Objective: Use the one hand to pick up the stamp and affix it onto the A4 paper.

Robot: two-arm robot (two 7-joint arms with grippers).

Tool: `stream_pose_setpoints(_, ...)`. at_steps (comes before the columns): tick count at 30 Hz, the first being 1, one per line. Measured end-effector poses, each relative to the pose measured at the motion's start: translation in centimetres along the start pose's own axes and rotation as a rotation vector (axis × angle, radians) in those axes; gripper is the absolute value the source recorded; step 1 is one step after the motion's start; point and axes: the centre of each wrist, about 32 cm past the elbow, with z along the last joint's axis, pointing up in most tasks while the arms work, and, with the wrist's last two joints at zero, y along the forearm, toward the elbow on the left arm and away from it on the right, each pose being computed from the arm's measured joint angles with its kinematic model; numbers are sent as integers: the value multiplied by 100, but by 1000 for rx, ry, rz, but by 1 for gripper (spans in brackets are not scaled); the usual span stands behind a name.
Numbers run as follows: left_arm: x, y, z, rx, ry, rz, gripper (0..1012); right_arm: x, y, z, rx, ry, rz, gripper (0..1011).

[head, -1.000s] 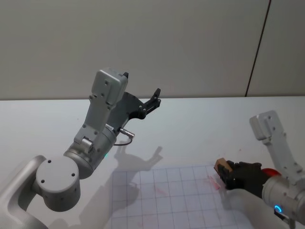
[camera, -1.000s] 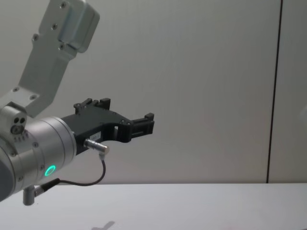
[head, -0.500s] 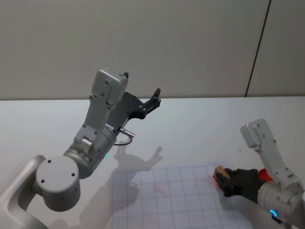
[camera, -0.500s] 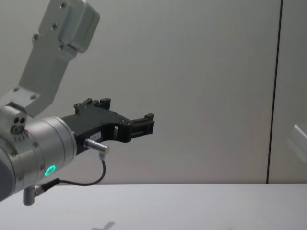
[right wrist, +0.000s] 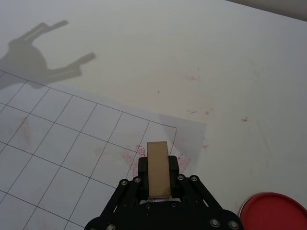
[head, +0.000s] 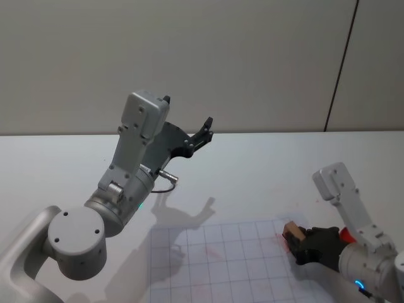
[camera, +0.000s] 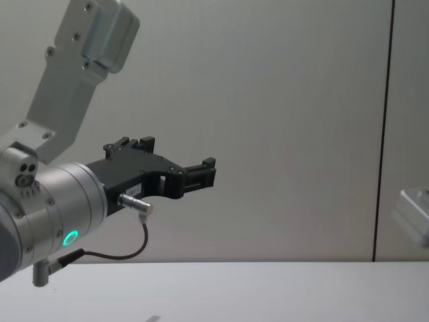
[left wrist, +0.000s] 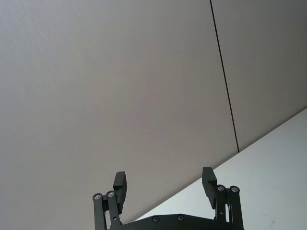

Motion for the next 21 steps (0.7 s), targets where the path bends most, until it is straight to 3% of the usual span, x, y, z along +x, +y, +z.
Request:
stream_pose_setpoints(13,0,0,0,0,0,0,1001,-17,52,-40,-27,-28,5,223)
stream_pose_setpoints(21,0,0,0,0,0,0,1001,-35,42,-37,-4,-35,2,224)
